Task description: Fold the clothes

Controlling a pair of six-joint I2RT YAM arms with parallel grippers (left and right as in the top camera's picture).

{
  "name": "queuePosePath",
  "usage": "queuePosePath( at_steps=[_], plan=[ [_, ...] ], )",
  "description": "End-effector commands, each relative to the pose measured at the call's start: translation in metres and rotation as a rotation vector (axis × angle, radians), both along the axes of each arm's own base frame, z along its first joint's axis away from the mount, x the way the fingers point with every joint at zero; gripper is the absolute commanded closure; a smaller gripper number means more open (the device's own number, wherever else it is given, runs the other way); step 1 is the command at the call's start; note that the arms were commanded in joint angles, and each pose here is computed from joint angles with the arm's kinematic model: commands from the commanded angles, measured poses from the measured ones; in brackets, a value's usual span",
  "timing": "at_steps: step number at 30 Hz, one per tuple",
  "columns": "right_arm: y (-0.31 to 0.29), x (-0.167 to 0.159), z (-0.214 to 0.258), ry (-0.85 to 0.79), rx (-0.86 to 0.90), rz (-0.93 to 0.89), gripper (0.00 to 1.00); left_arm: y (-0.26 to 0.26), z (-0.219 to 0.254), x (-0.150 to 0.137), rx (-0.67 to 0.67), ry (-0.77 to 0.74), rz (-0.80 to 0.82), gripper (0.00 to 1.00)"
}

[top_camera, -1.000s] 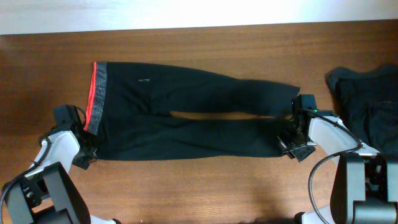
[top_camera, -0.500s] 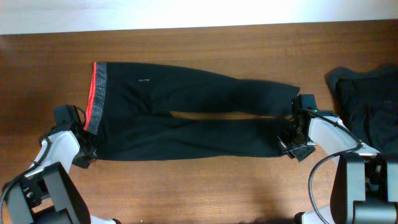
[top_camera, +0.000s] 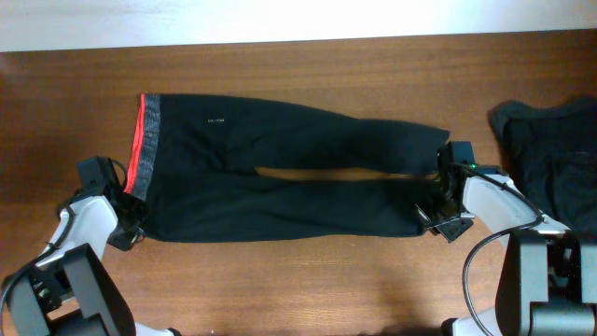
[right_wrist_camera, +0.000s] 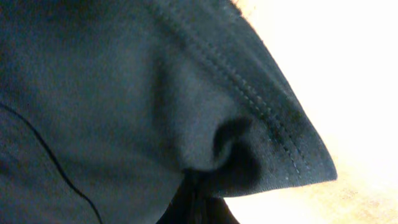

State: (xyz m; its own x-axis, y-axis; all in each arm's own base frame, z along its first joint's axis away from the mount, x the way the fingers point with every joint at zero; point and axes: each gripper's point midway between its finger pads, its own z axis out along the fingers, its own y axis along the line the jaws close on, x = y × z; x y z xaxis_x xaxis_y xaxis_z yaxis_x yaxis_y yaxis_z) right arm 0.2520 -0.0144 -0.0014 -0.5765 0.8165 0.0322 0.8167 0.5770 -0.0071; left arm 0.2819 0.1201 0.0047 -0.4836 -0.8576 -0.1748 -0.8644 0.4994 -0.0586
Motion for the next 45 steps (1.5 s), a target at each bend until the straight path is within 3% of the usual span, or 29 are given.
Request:
queuePosePath(
  at_steps=[1, 15, 21, 33, 45],
  plan=[
    [-0.008, 0.014, 0.018, -0.037, -0.036, 0.04, 0.96, -0.021, 0.026, 0.029, -0.1, -0.125, -0.169, 1.0],
    [-0.011, 0.057, 0.11, -0.134, -0.05, 0.148, 0.96, -0.017, 0.141, 0.052, 0.019, -0.365, -0.263, 1.0],
    [-0.021, 0.081, 0.142, -0.227, -0.067, 0.142, 0.96, -0.022, 0.166, 0.065, 0.046, -0.419, -0.294, 1.0],
    [-0.052, 0.102, 0.148, -0.343, 0.004, 0.07, 0.96, -0.025, 0.204, 0.112, 0.152, -0.624, -0.347, 1.0],
    [-0.05, 0.112, 0.134, -0.331, 0.027, 0.076, 0.96, -0.015, 0.187, 0.135, 0.176, -0.631, -0.337, 1.0]
  ],
)
